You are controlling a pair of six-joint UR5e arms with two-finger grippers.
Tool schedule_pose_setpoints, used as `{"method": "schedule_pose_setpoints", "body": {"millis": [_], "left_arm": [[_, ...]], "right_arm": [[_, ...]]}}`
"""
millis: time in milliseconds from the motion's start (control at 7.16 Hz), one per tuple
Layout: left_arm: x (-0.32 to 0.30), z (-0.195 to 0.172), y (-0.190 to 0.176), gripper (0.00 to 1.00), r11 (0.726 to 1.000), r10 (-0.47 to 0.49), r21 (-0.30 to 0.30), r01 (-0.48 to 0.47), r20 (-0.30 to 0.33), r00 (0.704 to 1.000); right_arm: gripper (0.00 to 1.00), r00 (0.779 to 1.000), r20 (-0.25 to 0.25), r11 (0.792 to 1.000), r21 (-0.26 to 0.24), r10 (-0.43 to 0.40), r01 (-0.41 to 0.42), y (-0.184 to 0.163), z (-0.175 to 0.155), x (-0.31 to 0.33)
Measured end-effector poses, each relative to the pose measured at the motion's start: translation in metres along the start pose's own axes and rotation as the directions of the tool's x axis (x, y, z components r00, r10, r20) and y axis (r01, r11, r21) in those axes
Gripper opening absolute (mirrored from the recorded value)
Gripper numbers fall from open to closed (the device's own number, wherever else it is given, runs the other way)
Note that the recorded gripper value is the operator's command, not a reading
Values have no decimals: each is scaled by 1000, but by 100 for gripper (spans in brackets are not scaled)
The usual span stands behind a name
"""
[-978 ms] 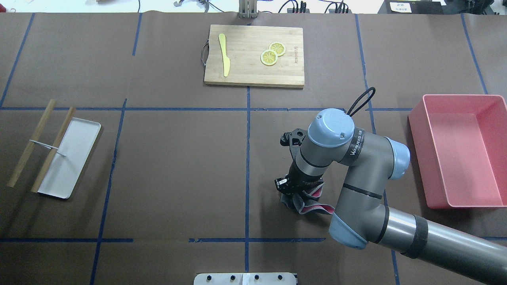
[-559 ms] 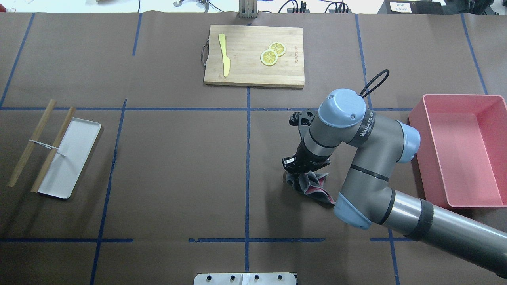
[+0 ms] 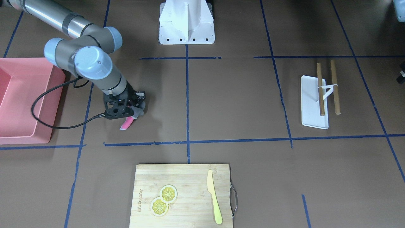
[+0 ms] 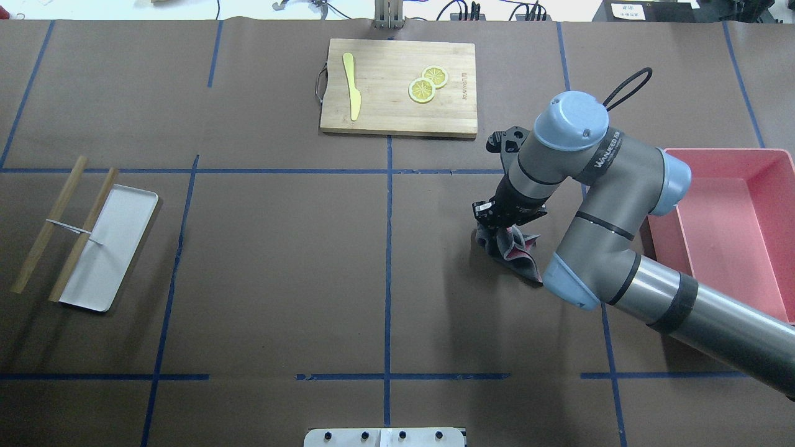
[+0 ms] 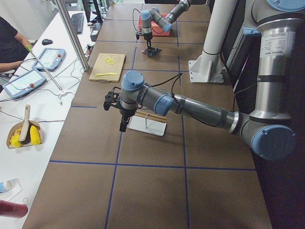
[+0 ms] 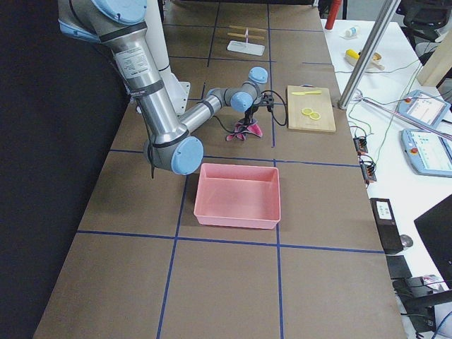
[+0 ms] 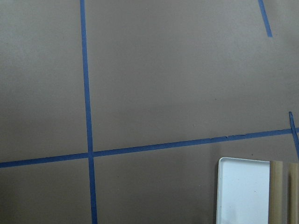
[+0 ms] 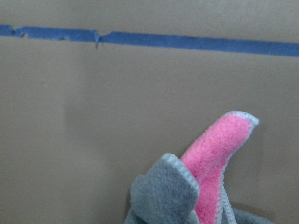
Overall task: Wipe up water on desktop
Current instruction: 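Rub the cloth back and forth across the table with the right gripper, then lift the cloth and carry it over the pink bin with the right gripper, then release the cloth into the pink bin and withdraw the right gripper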
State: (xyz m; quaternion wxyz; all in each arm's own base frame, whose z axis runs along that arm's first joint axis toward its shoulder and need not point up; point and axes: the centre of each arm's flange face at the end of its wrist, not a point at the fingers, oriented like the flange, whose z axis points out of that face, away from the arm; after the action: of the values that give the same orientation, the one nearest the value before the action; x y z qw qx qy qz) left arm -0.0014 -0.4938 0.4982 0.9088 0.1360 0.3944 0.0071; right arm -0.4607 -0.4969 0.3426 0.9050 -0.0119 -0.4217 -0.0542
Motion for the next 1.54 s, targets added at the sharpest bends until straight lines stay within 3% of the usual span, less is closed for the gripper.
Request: {"method": "schedule_pose_setpoints", "body": {"millis": [279,559,838,1117,1397,1536], "left_arm": [[-1,1,1,100,1000,-2,-3,2,-1,1000],[-8,8,1,100,1000,-8,-18,8,6,1000],[-28,25,8,100,994,11,-112,-8,28,1000],[-60,27,20,100,978,11,-208,-1,47,999],[-121,23,36,100,968,-5,-252,17,51,999],[-140,24,44,100,965,-23,-261,36,52,998]], "right_arm": [[0,1000,-9,1000,20,20,-19,-21,-16,26],[0,998,3,997,33,70,-70,-39,-57,54],[0,999,-25,997,63,38,-36,-37,-129,84],[0,995,-93,997,63,-36,42,-20,-211,124],[1,994,-81,995,61,-70,75,-10,-272,198],[1,995,-66,995,59,-81,85,0,-285,243]]}}
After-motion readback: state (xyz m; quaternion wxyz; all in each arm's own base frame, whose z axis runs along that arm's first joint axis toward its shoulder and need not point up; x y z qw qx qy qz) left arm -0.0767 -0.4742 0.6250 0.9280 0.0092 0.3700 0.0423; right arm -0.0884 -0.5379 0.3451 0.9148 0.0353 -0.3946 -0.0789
